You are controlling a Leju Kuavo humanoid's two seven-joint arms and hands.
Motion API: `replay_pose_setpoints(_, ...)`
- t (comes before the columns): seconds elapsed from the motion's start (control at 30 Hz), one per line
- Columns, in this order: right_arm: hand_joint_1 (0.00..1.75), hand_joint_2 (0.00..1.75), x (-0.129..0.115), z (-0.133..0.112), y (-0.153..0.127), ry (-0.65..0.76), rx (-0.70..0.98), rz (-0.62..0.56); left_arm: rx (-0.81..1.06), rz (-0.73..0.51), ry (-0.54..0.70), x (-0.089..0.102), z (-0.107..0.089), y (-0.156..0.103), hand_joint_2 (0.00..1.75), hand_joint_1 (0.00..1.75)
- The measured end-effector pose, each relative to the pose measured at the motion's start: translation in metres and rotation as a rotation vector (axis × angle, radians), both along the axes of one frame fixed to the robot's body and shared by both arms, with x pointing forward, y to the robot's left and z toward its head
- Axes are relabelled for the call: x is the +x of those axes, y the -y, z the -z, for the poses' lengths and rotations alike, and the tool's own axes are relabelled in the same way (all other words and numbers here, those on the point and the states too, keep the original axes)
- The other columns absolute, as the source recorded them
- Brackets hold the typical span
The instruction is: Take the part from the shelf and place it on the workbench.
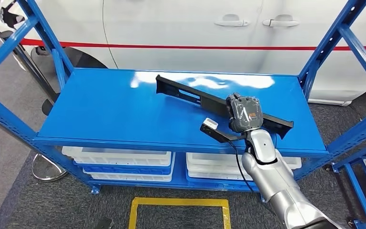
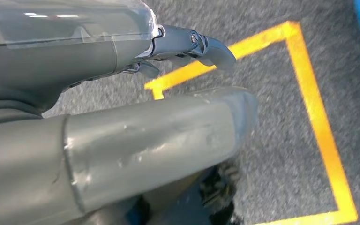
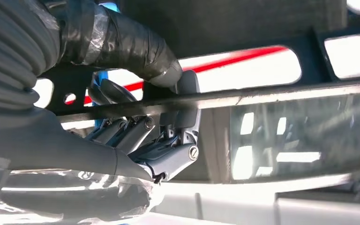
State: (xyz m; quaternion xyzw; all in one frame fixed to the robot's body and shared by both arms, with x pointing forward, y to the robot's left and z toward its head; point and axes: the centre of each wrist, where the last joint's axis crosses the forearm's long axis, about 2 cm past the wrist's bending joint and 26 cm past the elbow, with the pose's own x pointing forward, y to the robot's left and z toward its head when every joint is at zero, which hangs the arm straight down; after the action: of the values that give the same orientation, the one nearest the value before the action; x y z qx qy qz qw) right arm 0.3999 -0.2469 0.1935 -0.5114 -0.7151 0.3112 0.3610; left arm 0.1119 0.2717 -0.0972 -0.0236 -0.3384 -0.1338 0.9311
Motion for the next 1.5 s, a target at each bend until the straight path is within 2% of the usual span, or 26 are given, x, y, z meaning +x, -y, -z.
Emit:
replay_pose_setpoints(0.2, 1.75, 1.75, -0.008, -0.015, -0.001, 0.111, 0.060, -0.037, 0.007, -0.005, 0.009, 0.001, 0.000, -0.001, 0.00, 0.00)
replay_pose_setpoints(0.4, 1.75, 1.75, -0.026, -0.042, -0.007, 0.340, 0.088, -0.134, 0.014, -0.017, 0.031, -0.001, 0.000, 0.000, 0.00, 0.00)
replay_pose_setpoints(0.53, 1.75, 1.75, -0.039, -0.064, -0.008, 0.465, 0.115, -0.153, 0.016, -0.015, 0.041, -0.002, 0.000, 0.000, 0.00, 0.00)
replay_pose_setpoints(0.9, 1.75, 1.75, -0.065, -0.086, 0.009, 0.665, 0.156, -0.167, 0.003, -0.053, 0.087, -0.007, 0.001, 0.003, 0.00, 0.00)
replay_pose_setpoints(1.07, 1.75, 1.75, -0.084, -0.098, 0.013, 0.776, 0.162, -0.186, 0.001, -0.096, 0.131, -0.007, 0.000, 0.016, 0.00, 0.00)
replay_pose_setpoints(1.2, 1.75, 1.75, -0.098, -0.105, 0.013, 0.839, 0.178, -0.199, -0.045, -0.078, 0.164, -0.006, 0.000, 0.021, 1.75, 0.00)
replay_pose_setpoints(1.33, 1.75, 1.75, -0.106, -0.116, 0.012, 0.897, 0.208, -0.204, -0.084, -0.079, 0.174, -0.002, -0.001, 0.018, 1.75, 0.00)
replay_pose_setpoints(1.5, 1.75, 1.75, -0.113, -0.117, 0.010, 0.918, 0.230, -0.210, -0.108, -0.068, 0.178, 0.001, -0.001, 0.013, 1.75, 0.00)
